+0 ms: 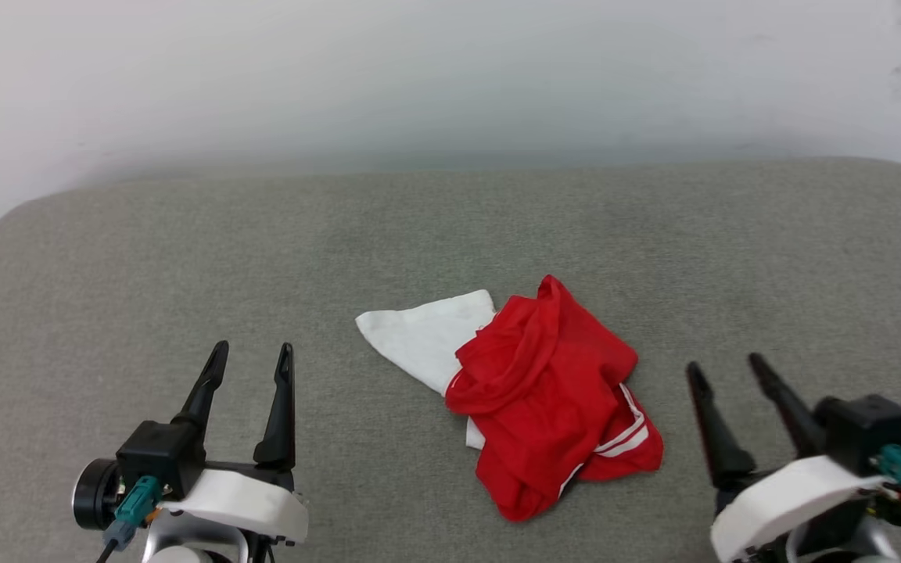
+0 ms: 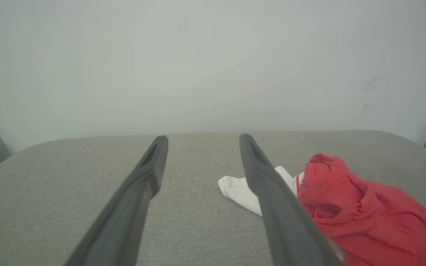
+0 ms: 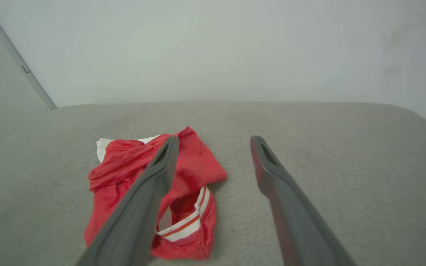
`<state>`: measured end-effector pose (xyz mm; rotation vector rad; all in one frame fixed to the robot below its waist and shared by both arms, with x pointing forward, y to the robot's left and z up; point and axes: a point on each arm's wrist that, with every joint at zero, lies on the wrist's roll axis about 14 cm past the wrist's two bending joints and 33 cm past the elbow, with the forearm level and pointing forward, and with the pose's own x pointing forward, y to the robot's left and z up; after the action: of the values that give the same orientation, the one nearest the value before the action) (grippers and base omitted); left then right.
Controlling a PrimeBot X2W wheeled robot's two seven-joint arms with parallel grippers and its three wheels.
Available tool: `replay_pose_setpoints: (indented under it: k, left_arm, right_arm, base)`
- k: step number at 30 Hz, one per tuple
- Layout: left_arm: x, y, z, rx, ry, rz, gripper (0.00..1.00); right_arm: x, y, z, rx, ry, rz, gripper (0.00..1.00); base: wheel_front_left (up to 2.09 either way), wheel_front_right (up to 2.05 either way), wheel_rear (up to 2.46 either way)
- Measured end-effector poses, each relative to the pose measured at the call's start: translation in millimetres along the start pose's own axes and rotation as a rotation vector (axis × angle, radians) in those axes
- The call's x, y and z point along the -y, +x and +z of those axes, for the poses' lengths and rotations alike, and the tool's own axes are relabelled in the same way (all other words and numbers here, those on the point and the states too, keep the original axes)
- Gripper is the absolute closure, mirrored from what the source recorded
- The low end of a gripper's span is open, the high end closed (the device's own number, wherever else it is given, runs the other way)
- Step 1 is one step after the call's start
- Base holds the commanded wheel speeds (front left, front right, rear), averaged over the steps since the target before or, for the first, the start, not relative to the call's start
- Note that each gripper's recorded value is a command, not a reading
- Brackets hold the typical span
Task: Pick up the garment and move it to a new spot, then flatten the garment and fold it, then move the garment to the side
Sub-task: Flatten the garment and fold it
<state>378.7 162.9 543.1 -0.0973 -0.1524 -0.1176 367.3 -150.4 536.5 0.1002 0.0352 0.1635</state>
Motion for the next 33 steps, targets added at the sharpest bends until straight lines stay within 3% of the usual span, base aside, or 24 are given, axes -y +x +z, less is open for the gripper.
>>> replay_pose_setpoints:
  k: [4, 11, 15, 24, 26, 33]
  left_arm:
    - [-5, 0, 5, 0.016, -0.003, 0.023, 0.0]
    - [-18, -9, 6, 0.022, -0.018, 0.082, 0.0]
    - [-23, -12, 5, 0.022, -0.027, 0.107, 0.0]
    - [-35, -12, -5, 0.0, -0.028, 0.149, 0.0]
    - [-35, -12, -6, -0.002, -0.029, 0.151, 0.0]
    - [-32, -5, -8, 0.0, -0.022, 0.13, 0.0]
  right_arm:
    - [-31, 11, -27, -0.162, 0.013, 0.118, 0.0]
    - [-89, 1, -84, -0.519, -0.103, 0.402, 0.0]
    - [-112, -8, -108, -0.656, -0.174, 0.533, 0.0]
    - [-122, -10, -151, -0.824, -0.269, 0.639, 0.0]
    - [-123, -8, -151, -0.825, -0.261, 0.645, 1.0]
    - [-119, 28, -110, -0.647, -0.264, 0.611, 1.0]
  base:
    - [0.0, 0.0, 0.0]
    - [0.0, 0.0, 0.0]
    - [0.0, 0.0, 0.0]
    - [0.0, 0.0, 0.0]
    - [0.0, 0.0, 0.0]
    - [0.0, 0.0, 0.0]
